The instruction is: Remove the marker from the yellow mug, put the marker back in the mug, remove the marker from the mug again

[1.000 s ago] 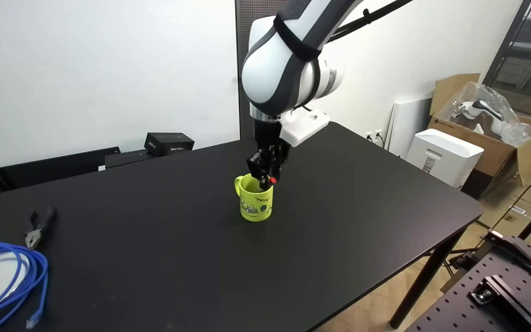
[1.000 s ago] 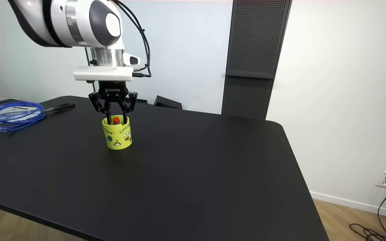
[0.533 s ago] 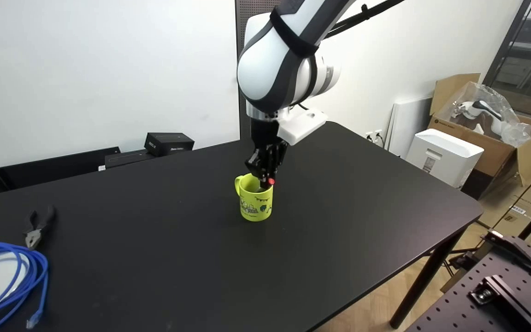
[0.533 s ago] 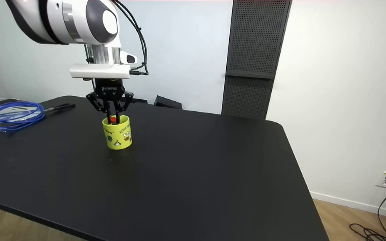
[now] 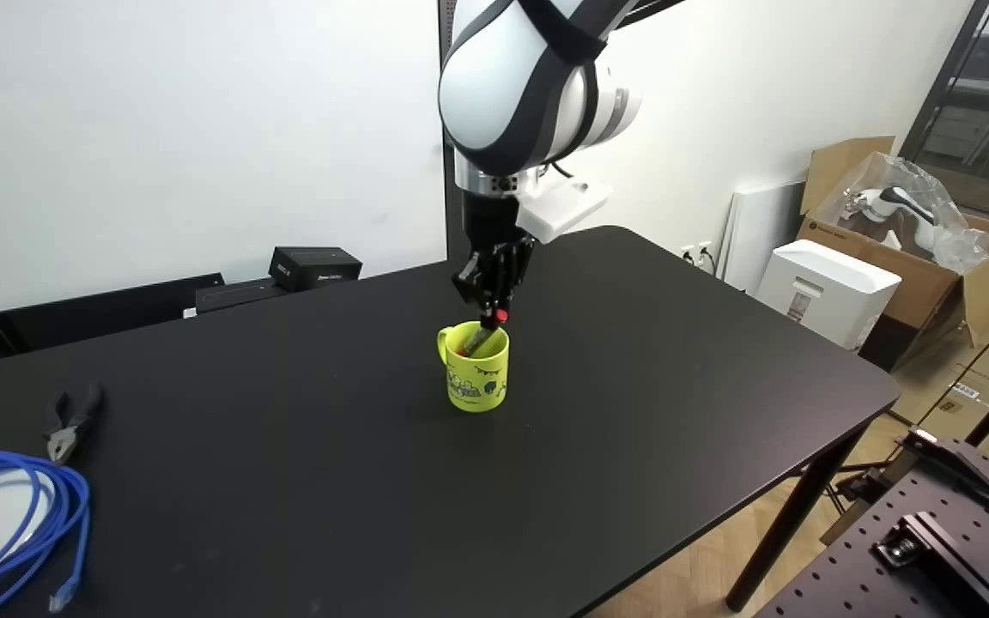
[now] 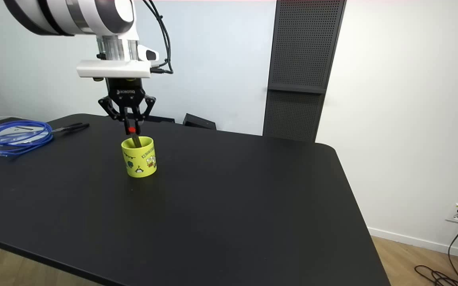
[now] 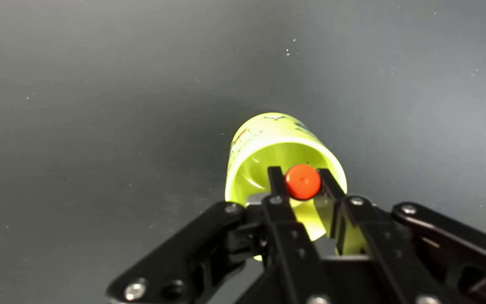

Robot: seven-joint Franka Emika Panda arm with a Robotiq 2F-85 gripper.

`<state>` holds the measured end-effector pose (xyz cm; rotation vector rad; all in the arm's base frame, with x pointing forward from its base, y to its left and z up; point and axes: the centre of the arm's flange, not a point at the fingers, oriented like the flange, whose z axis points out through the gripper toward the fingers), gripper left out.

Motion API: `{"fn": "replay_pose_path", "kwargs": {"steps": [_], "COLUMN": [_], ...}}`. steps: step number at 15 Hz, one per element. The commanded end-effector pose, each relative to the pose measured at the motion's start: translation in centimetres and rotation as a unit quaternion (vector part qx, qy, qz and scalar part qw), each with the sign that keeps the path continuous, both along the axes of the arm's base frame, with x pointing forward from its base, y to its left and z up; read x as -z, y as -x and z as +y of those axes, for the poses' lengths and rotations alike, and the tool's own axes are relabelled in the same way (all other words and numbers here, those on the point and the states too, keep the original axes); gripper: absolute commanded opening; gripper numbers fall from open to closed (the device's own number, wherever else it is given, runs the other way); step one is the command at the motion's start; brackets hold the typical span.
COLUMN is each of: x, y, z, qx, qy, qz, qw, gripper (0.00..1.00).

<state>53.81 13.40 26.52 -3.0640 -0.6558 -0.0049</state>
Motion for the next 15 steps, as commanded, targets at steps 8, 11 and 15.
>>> {"fn": "replay_pose_path", "kwargs": {"steps": [8,11,15], "x": [-8.6,-9.1,-7.8], "y": [3.6,3.6,2.4], "z": [-0.8,-2.5,-6.0], "qx": [-0.004,0.016,0.047], "qy": [0.059,0.065,0.057], "qz": [-0.132,-0.160,-0.171], "qw": [0.9895,0.9849,0.9825], "gripper": [0.06,0.06,0.06]}}
